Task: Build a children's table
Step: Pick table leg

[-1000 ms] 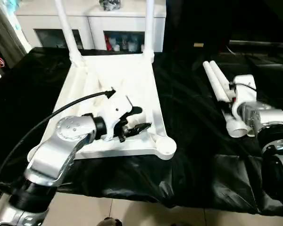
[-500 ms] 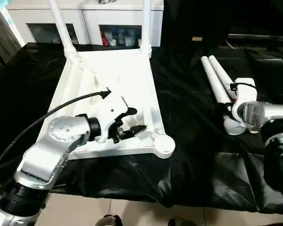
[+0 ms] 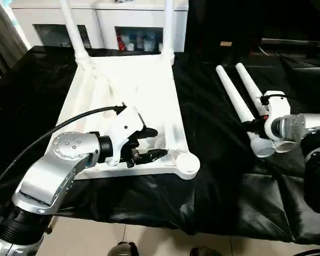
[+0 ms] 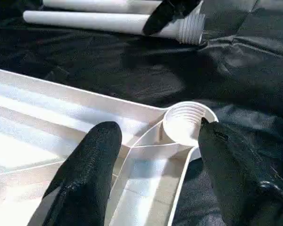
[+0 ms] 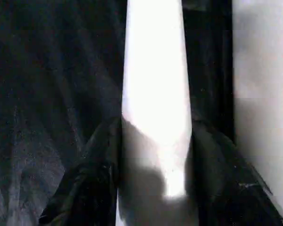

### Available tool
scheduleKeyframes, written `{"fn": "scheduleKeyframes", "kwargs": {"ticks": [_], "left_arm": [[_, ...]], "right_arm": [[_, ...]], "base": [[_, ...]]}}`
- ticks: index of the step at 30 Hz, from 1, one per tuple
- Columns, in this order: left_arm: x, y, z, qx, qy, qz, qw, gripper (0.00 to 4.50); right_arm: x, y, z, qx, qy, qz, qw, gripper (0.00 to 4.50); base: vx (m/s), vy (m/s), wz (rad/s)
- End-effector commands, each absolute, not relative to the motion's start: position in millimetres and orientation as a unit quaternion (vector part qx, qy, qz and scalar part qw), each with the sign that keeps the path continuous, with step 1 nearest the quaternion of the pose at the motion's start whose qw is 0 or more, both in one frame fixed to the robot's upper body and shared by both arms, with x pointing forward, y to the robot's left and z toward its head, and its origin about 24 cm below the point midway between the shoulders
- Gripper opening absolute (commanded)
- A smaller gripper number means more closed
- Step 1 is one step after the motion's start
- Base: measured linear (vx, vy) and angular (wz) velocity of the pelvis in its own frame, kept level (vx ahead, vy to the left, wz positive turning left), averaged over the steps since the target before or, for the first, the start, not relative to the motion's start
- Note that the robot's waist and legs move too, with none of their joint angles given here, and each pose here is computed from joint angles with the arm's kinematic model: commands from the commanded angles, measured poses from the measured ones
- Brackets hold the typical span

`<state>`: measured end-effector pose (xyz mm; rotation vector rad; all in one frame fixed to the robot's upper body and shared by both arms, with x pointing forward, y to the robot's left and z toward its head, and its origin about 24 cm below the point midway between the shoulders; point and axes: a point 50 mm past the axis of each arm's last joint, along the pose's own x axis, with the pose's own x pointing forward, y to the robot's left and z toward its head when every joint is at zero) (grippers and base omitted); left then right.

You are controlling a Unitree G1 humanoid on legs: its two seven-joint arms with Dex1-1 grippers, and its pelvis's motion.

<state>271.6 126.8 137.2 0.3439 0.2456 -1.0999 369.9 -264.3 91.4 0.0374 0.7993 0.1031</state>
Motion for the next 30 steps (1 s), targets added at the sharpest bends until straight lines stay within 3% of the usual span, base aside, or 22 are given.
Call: {"fn": "scheduleKeyframes", "kwargs": {"ticks": [1, 7, 17, 25, 26, 30], "left_arm": [[274.4, 124.1, 140.6, 0.163, 0.113, -0.52, 0.831, 3.05], [285.9, 126.0, 142.4, 0.161, 0.105, -0.484, 0.854, 3.05], [308.8, 121.7, 151.6, 0.122, 0.066, -0.423, 0.896, 3.05], [332.2, 88.6, 146.7, -0.021, 0.081, -0.383, 0.92, 3.05], [338.3, 77.7, 146.3, -0.086, 0.091, -0.38, 0.916, 3.05], [342.3, 62.7, 146.2, -0.152, 0.101, -0.397, 0.9, 3.05]], "right_arm": [[363.1, -269.0, 82.2, 0.015, 0.417, 0.042, 0.908, 1.88], [365.6, -268.8, 85.9, 0.029, 0.399, 0.043, 0.915, 1.87], [376.6, -253.9, 99.1, 0.109, 0.326, 0.097, 0.934, 1.87], [379.0, -229.2, 112.0, 0.212, 0.165, 0.255, 0.929, 1.87], [370.2, -220.2, 110.1, 0.225, 0.132, 0.306, 0.915, 1.86], [353.3, -209.3, 105.7, 0.25, 0.104, 0.363, 0.891, 1.86]], "base": [[0.0, 0.0, 0.0], [0.0, 0.0, 0.0], [0.0, 0.0, 0.0], [0.0, 0.0, 0.0], [0.0, 0.0, 0.0], [0.0, 0.0, 0.0]]}}
